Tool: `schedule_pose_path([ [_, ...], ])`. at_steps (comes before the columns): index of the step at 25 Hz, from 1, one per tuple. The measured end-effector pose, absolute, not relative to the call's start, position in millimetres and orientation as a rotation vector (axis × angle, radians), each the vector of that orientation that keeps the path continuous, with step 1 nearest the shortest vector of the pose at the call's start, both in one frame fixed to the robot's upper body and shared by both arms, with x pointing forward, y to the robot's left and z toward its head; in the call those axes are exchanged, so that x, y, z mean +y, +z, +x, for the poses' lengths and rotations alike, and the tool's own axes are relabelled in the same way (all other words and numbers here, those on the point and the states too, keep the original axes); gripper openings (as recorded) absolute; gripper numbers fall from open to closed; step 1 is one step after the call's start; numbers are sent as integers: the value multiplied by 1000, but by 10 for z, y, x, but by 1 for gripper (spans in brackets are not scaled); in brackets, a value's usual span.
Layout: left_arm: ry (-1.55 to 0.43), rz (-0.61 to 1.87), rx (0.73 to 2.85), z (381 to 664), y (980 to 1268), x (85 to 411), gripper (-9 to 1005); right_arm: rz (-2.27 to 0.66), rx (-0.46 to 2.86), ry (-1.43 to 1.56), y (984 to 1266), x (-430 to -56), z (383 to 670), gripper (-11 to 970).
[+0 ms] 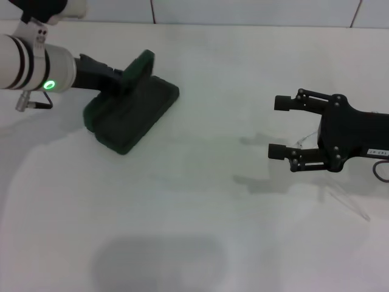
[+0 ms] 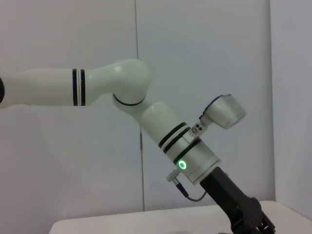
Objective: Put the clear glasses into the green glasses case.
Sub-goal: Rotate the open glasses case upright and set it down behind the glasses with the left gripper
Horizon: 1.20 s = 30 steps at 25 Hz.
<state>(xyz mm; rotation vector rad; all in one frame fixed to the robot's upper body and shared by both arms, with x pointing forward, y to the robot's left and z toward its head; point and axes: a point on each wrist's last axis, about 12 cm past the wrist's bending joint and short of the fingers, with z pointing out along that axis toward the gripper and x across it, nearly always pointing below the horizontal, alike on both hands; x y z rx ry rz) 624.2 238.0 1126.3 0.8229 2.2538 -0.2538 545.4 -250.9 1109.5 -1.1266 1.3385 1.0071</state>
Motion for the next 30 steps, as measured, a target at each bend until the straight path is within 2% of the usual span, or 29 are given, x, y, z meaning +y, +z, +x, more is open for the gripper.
schedule_pose_path([
  [5,-262,859,2233,6225,11369,2352,348,-1123,1336,1010,11082,-2496,5441,864],
  [10,-265,946,2220,6190,11388,2246,205,-1120,1335,1011,11073,-2491,5432,864],
  [24,-219,1309,1991,6030,11569,1655,205,-1130,1298,1022,10959,-2590,5184,863],
  [30,-195,1509,1879,5898,11527,1383,205,-1153,1311,1007,10849,-2706,5013,863],
])
